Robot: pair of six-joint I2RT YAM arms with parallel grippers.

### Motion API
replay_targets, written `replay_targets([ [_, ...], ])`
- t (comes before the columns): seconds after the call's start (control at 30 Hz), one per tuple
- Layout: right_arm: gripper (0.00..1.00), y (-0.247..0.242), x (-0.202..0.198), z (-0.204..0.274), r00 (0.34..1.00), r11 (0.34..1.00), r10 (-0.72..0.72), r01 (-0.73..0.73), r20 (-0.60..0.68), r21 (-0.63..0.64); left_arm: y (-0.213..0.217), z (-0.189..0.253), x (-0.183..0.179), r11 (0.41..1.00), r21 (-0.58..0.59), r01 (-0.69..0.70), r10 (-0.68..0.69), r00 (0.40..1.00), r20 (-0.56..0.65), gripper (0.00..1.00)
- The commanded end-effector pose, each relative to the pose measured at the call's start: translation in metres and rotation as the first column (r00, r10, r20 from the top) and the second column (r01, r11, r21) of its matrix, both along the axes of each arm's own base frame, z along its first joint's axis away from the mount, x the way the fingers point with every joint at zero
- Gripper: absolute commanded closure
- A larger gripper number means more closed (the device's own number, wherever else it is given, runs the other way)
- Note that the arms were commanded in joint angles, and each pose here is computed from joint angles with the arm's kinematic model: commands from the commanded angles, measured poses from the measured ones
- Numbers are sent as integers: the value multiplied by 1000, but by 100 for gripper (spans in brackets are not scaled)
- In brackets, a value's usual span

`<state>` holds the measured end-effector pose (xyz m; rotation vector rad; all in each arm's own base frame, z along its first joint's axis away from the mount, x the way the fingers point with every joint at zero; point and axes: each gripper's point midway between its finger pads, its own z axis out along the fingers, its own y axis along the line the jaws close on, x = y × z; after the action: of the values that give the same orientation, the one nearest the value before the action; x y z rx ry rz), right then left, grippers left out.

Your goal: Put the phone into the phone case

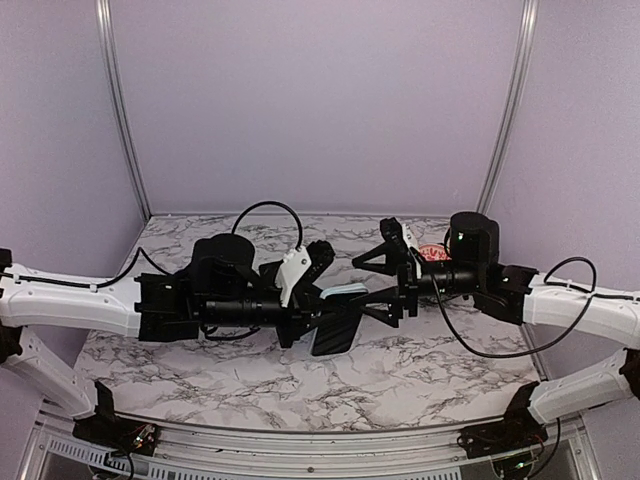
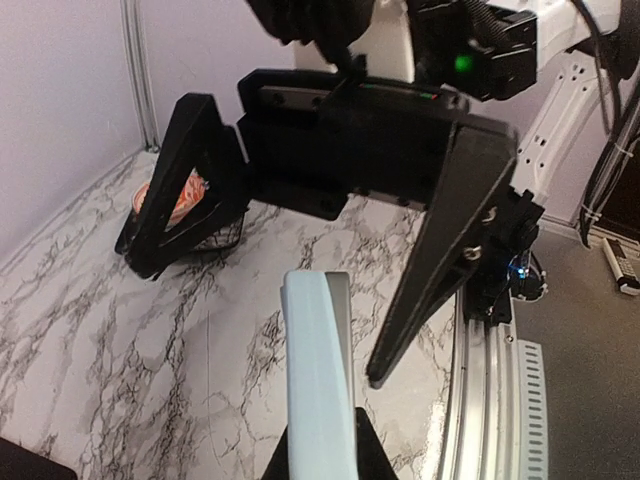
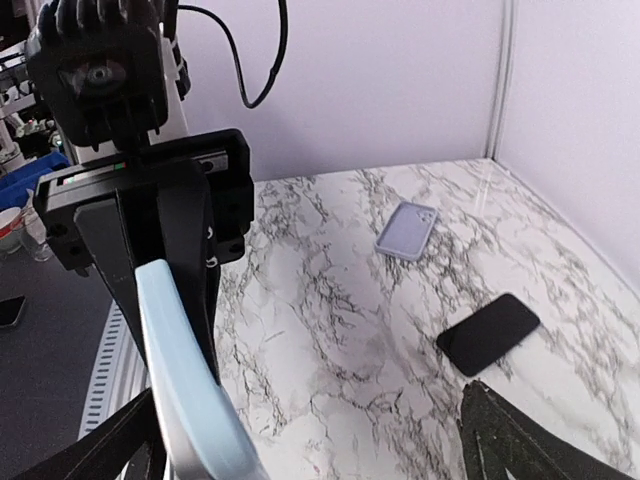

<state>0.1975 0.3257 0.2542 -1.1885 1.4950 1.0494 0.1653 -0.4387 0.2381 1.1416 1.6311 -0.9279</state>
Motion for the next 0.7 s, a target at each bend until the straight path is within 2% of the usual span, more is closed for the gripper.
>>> replay_targets([
  [0.0,1,14,-19,57,969,979,178,-192,172,67,22,79,-2,995,-96,-36,47,991,125,100],
  [0.13,1,21,-26,68,954,974,200,-218,224,58,39,100,-13,993,-116,-19,38,986,164,100],
  [0.37,1,35,-52,79,922,956,270,-292,277,39,54,120,-26,996,-82,20,-1,974,228,100],
  [0.53,4,36,-65,79,909,934,343,-357,235,16,58,135,-37,992,-104,65,-36,963,266,100],
  [0.67,10,43,-60,70,924,946,317,-324,215,-2,51,141,-46,987,-114,117,-83,961,265,100],
])
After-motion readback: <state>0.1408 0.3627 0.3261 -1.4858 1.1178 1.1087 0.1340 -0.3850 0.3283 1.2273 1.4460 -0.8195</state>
